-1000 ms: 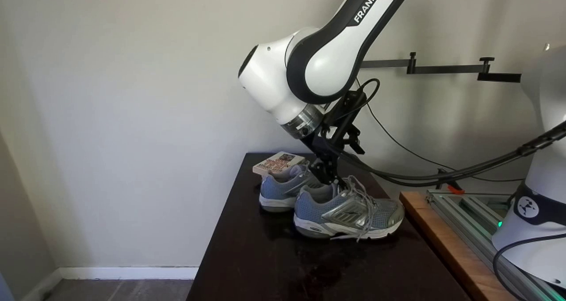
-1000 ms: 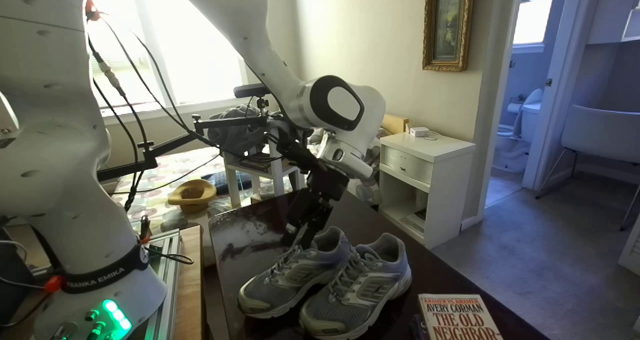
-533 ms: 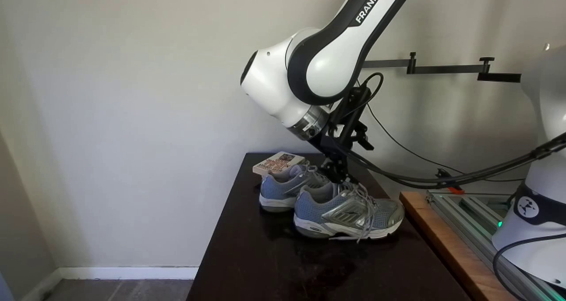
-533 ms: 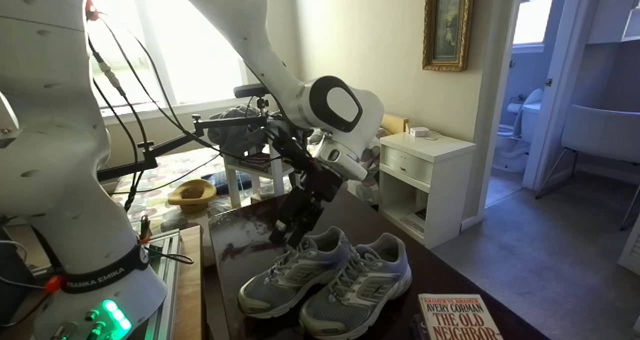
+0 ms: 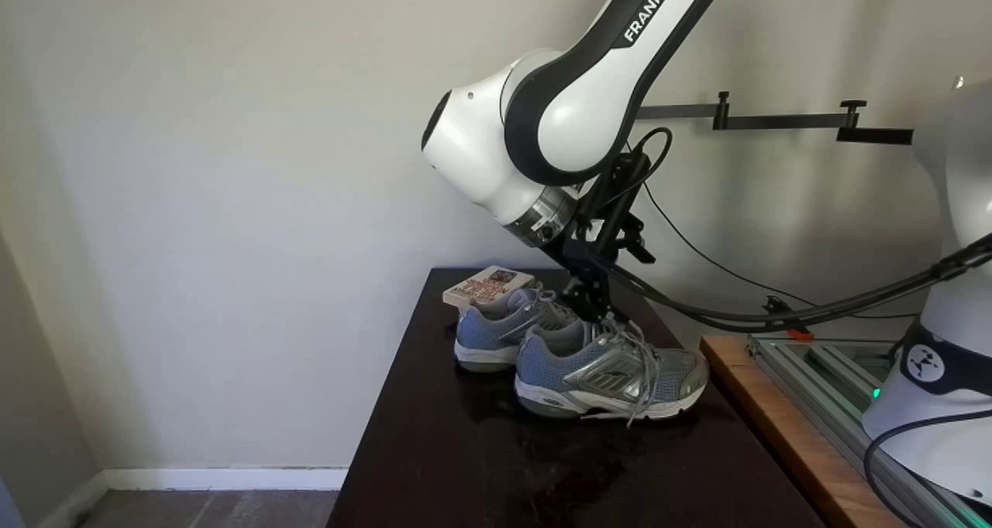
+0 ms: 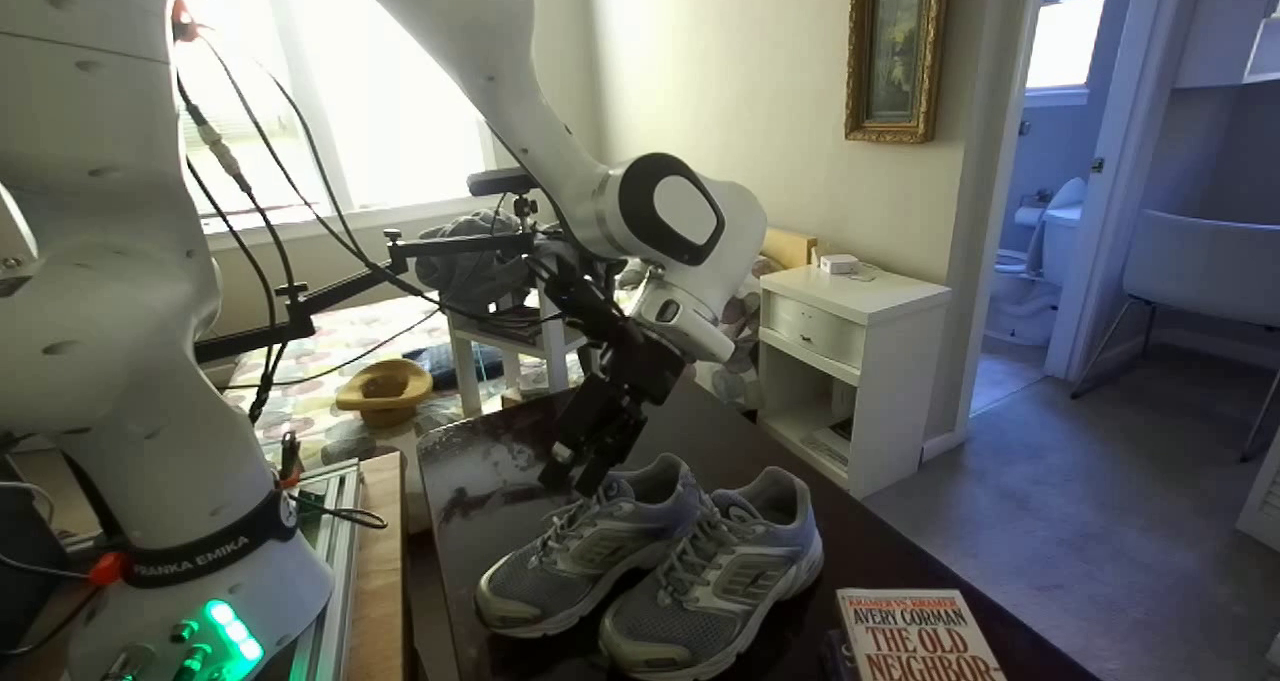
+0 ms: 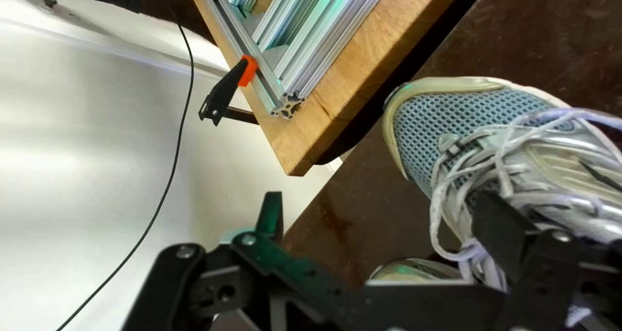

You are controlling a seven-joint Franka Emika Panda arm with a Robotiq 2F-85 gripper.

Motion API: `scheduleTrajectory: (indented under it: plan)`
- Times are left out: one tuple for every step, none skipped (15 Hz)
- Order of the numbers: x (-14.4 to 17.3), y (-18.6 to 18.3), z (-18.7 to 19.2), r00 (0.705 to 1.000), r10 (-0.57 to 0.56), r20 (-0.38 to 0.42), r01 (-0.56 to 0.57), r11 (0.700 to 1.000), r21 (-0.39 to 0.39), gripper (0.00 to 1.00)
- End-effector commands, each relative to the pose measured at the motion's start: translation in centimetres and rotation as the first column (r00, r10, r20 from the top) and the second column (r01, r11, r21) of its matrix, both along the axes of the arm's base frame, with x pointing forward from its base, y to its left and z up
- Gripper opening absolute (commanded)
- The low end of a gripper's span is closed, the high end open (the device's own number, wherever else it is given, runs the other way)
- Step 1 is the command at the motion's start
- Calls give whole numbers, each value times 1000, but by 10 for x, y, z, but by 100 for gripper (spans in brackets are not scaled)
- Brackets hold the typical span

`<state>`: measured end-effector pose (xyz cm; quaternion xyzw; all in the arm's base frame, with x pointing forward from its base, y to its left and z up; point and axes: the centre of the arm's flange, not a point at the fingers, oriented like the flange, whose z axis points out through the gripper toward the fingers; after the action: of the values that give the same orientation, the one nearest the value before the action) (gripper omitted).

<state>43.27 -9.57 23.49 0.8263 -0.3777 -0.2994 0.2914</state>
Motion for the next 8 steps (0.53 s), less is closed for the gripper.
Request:
scheduleTrajectory:
  plan:
    - [-1, -2, 3, 997, 31, 67, -29, 999, -19, 100]
    - [0, -2, 2, 996, 34, 78, -33, 999, -20, 100]
    - [1, -3, 1, 995, 38, 89, -37, 999, -21, 100]
    - [1, -3, 0, 995, 42, 95, -40, 999, -21, 100]
    - [1, -4, 0, 994, 47, 97, -45, 999, -23, 100]
    - [1, -4, -1, 994, 53, 97, -51, 998, -26, 100]
    - [0, -4, -1, 994, 58, 90, -56, 998, -30, 100]
    - [0, -4, -1, 994, 63, 86, -60, 998, -28, 100]
